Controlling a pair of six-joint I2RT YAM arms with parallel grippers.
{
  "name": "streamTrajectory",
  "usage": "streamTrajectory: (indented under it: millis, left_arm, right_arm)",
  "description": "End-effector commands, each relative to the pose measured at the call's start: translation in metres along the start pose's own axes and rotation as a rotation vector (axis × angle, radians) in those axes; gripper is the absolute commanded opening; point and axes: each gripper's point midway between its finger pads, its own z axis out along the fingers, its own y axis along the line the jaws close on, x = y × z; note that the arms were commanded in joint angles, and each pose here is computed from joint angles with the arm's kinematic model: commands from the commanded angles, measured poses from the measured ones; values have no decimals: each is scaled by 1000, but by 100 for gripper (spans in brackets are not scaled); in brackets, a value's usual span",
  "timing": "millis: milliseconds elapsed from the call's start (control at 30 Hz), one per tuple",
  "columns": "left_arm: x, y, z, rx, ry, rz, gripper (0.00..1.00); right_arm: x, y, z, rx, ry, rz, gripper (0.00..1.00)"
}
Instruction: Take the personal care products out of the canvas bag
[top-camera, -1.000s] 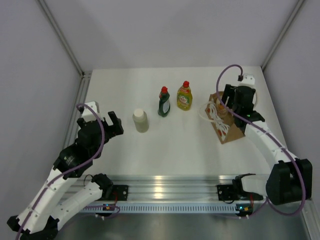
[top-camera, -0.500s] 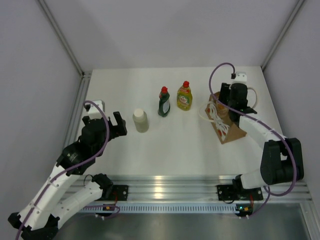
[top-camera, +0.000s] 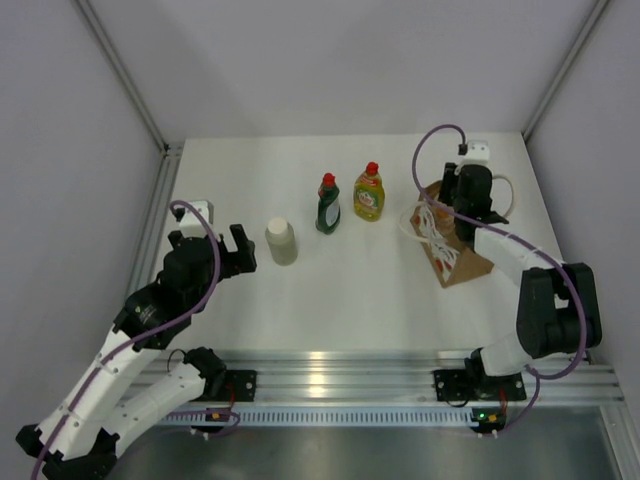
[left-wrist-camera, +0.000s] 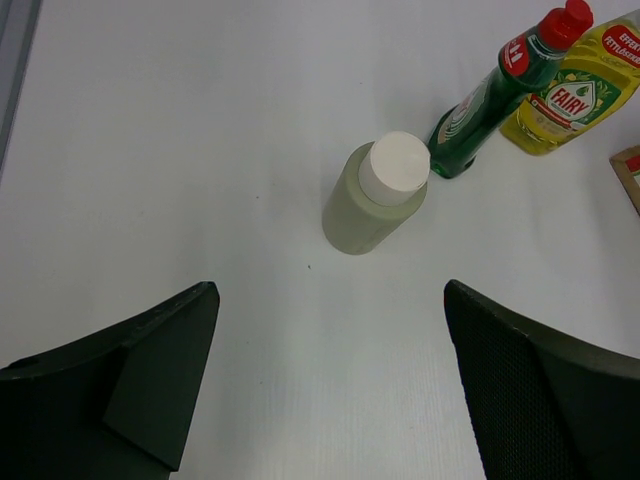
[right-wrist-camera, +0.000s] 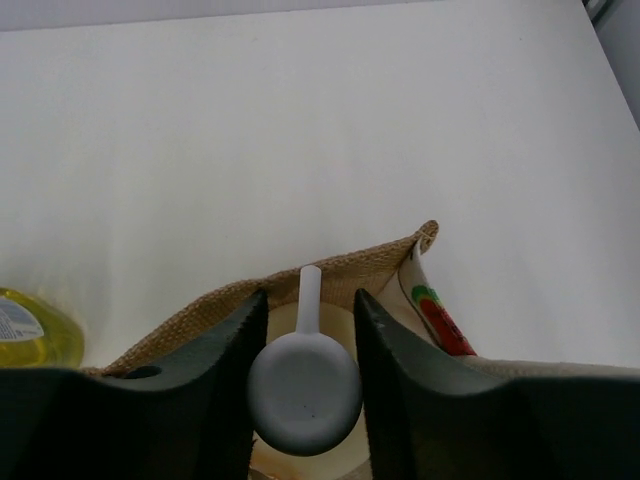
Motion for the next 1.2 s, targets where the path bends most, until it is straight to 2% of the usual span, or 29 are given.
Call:
streamTrajectory:
  millis: [0, 200, 267, 367, 633, 1167]
  left_arm:
    - [-7, -6, 4, 21, -26, -6, 98]
    - [-6, -9, 5, 32, -20, -2, 98]
    - [-6, -9, 5, 33, -20, 0, 98]
    - [-6, -9, 5, 35, -19, 0, 98]
    - [-5, -12, 6, 46, -15, 2, 98]
    - [-6, -11, 4, 50, -19, 2, 98]
  right_arm:
    - [-38, -5, 7, 2, -136, 31, 35]
    - [-44, -1, -1, -31, -188, 30, 12]
    - [-51, 1, -6, -49, -210, 30, 9]
    - [-65, 1, -14, -56, -243, 28, 0]
    - [-105, -3, -34, -48, -323, 17, 0]
    - [-145, -9, -69, -51, -388, 22, 0]
